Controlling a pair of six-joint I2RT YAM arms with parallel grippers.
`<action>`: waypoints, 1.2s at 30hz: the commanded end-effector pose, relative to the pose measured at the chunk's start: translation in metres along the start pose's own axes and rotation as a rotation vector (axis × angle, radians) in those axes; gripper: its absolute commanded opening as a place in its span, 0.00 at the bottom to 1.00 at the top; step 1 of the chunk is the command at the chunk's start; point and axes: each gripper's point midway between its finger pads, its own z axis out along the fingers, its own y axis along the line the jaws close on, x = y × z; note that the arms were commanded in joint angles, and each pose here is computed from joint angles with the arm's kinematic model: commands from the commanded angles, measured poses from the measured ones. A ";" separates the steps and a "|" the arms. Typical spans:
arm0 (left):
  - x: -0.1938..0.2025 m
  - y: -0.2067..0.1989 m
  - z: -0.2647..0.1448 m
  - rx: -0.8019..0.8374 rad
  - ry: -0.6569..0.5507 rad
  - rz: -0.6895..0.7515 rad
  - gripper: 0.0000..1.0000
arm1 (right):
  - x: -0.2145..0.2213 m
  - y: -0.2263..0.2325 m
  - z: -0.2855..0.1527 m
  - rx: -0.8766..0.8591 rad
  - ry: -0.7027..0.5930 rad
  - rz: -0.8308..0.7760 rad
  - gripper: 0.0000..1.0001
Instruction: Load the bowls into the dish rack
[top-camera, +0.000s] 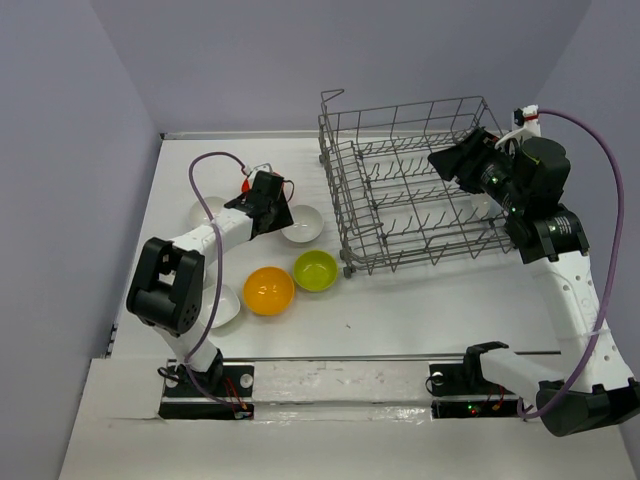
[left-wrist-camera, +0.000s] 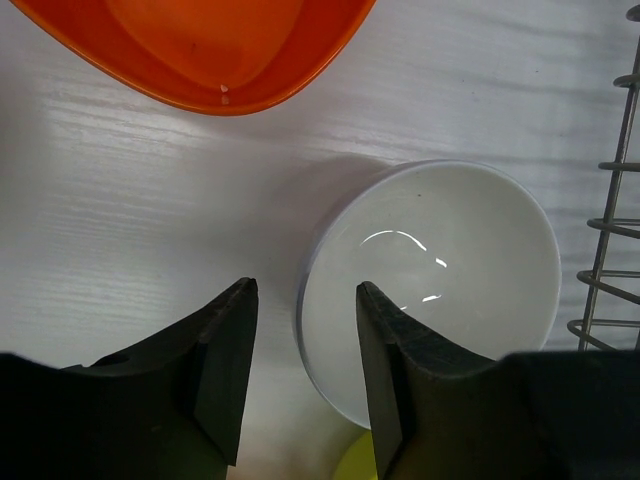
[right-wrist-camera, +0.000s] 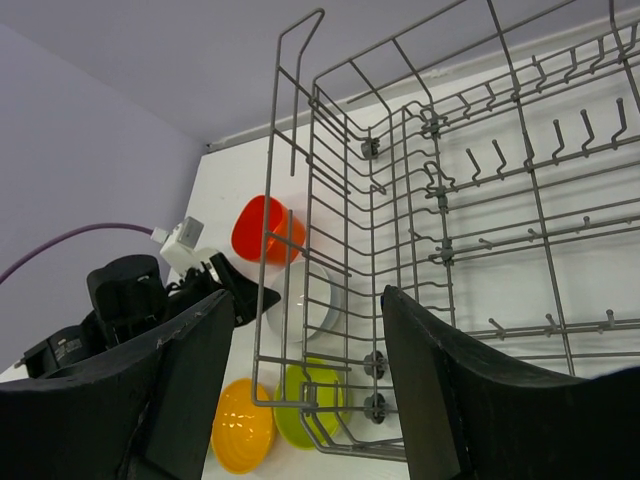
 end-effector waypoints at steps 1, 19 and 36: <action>-0.002 -0.001 0.005 -0.006 -0.028 -0.013 0.52 | -0.007 0.012 -0.002 -0.050 -0.022 -0.011 0.66; 0.011 0.004 0.013 -0.021 0.000 -0.005 0.30 | -0.003 0.011 0.001 -0.050 0.005 -0.012 0.67; -0.063 -0.006 -0.075 0.011 -0.199 -0.006 0.00 | 0.006 0.037 0.017 -0.115 0.144 -0.054 0.63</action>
